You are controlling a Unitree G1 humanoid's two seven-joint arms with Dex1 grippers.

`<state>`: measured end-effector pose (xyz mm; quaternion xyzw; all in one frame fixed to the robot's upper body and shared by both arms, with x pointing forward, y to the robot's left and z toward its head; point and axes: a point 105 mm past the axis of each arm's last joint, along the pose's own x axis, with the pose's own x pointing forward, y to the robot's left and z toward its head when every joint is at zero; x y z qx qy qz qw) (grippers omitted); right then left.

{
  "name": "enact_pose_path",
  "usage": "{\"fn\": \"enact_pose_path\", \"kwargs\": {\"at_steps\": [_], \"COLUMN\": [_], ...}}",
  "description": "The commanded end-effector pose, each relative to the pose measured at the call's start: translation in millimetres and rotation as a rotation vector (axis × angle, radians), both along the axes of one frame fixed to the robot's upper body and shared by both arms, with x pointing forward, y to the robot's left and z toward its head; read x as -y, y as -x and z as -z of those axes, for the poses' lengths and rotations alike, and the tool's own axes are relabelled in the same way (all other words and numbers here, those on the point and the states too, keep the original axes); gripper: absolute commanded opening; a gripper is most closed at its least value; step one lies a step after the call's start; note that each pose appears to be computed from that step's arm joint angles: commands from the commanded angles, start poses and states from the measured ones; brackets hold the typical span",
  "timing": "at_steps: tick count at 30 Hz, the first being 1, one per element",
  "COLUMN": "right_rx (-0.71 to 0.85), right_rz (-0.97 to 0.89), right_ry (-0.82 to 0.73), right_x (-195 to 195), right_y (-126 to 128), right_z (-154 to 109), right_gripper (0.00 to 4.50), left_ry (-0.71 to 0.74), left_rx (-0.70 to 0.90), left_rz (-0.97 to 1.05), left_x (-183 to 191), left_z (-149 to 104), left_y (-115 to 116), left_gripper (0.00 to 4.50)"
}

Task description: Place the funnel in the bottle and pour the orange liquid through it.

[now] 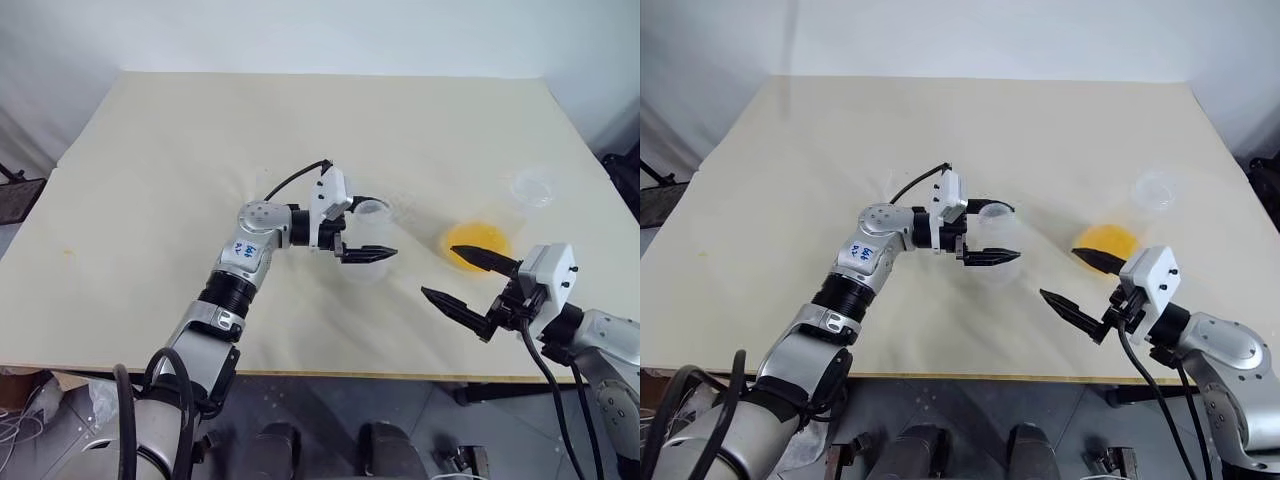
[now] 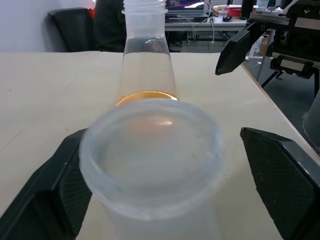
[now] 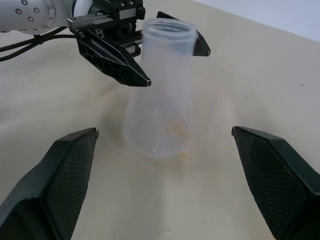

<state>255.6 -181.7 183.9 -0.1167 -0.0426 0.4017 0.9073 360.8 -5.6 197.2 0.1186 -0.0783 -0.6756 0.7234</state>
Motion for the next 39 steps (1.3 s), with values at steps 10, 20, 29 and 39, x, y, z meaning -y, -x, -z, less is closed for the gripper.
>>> {"fn": "enact_pose_path", "kwargs": {"at_steps": [10,20,29,39], "right_rx": [0.052,0.046,0.054,0.053], "right_rz": [-0.035,-0.071,-0.094,-0.094], "right_ry": [0.032,0.060,0.074,0.061], "right_x": [0,3,4,2], "right_y": [0,-9,-16,-10], "right_z": [-17,-21,-26,-29], "right_gripper": [4.50,4.50,4.50,4.50], "left_ry": [0.019,0.028,-0.008,-0.124], "left_rx": [-0.008,-0.061,-0.054,-0.054], "left_rz": [-0.073,-0.248,-0.557,-0.705], "left_x": [-55,-111,-195,-278], "left_z": [-22,-39,-40,-5], "left_y": [15,14,6,22], "left_gripper": [4.46,4.46,4.46,4.46]}}
